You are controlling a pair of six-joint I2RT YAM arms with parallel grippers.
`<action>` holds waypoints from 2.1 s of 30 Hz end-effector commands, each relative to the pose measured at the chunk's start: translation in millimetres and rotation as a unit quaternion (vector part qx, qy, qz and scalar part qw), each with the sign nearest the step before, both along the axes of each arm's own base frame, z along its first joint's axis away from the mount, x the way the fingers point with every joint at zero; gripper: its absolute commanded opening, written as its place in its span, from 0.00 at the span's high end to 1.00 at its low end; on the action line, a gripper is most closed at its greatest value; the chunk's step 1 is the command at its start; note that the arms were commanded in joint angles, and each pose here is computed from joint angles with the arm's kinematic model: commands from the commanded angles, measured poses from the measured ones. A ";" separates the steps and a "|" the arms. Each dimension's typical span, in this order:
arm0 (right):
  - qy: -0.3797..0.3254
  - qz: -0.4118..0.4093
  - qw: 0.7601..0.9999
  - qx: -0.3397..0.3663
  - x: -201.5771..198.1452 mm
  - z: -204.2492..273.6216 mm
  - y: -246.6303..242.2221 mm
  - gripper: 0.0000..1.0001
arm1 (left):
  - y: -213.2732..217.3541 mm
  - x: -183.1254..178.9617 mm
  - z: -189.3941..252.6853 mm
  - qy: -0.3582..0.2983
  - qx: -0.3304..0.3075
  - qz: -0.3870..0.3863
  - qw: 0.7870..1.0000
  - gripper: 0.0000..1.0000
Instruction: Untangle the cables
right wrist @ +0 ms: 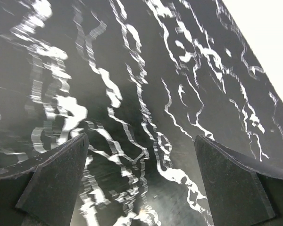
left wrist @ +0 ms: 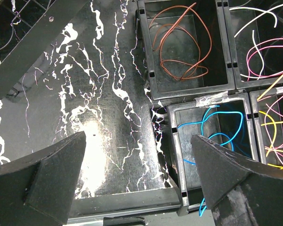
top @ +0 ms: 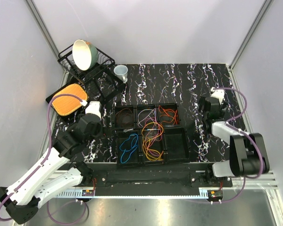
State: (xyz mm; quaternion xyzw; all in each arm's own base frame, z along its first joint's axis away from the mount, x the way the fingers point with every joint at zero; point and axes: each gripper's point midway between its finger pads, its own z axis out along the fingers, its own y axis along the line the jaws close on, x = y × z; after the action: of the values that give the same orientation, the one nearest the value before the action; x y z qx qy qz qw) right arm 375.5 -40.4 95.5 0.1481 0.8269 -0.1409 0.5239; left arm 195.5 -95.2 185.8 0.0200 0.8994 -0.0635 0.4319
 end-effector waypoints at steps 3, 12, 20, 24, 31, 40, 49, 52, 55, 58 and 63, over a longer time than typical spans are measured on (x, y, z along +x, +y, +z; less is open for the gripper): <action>-0.082 -0.019 0.996 0.006 28.6 10.0 -25.6 0.00 | 1.9 7.4 8.8 -0.023 -0.008 0.017 1.000 0.03; -0.101 0.094 0.990 0.037 48.3 4.5 1.5 0.02 | -0.4 5.6 11.3 -0.028 -0.016 0.007 0.999 0.03; -0.156 0.138 0.977 0.047 34.0 6.7 8.9 0.02 | -6.2 4.1 10.5 -0.022 -0.023 -0.007 0.999 0.03; -0.162 0.131 0.977 0.048 30.1 4.0 7.4 0.00 | -7.1 3.5 13.0 -0.029 -0.029 -0.012 0.999 0.03; -0.158 0.141 0.976 0.049 31.3 3.9 10.6 0.00 | 2.1 7.9 24.7 -0.047 -0.030 0.012 0.998 0.03; -0.159 0.140 0.976 0.049 31.3 3.9 10.4 0.00 | 72.7 46.6 35.2 -0.199 0.100 0.170 0.960 0.01; -0.159 0.140 0.976 0.049 30.8 3.2 10.1 0.00 | 81.6 89.3 0.5 -0.355 0.077 0.145 0.920 0.01; -0.161 0.139 0.976 0.049 30.9 4.8 10.2 0.00 | 91.0 100.4 -13.0 -0.348 0.098 0.141 0.922 0.01; -0.160 0.139 0.976 0.049 30.9 4.2 10.2 0.00 | 101.1 116.3 -33.6 -0.321 0.074 0.145 0.933 0.01; -0.161 0.140 0.976 0.049 31.3 4.8 10.1 0.00 | 101.9 127.2 -34.3 -0.323 0.092 0.132 0.932 0.01; -0.161 0.139 0.976 0.048 31.0 4.5 9.8 0.00 | 95.0 148.0 -39.5 -0.329 0.076 0.117 0.934 0.01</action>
State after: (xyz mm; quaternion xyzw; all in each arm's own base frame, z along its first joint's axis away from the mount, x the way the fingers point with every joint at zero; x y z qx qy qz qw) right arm 398.9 -28.9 80.4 0.0830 0.7739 0.0019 0.6278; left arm 311.0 16.6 90.2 -0.0377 0.7760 0.1156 0.6189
